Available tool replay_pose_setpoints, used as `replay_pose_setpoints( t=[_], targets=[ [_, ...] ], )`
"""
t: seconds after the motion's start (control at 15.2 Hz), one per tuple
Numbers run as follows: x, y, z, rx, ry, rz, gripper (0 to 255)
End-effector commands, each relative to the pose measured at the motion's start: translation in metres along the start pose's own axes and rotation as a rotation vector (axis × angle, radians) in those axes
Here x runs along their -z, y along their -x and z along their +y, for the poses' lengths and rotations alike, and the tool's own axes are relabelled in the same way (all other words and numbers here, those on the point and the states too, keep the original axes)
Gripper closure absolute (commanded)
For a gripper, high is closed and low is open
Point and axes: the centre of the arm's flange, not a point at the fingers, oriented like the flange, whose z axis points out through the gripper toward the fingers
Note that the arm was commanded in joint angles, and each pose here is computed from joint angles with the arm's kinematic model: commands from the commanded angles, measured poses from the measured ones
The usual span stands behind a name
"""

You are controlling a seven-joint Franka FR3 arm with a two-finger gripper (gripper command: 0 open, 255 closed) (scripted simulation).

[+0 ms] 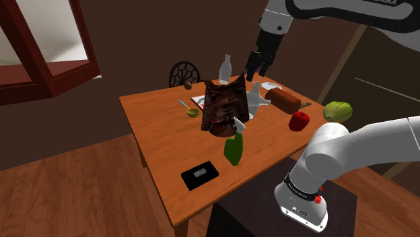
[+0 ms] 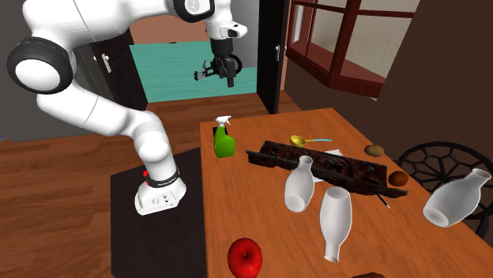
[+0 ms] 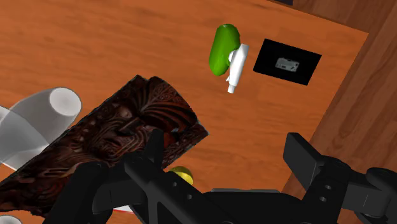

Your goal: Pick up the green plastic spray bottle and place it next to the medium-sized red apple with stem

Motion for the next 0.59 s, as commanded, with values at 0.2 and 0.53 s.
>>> replay_pose_setpoints(
  t=[0.2,0.53],
  targets=[
    [-0.038,0.006,-0.01,-0.026,-0.001,0.0,0],
    [-0.101,0.015,-0.027,-0.069,-0.002,-0.001,0]
  ],
)
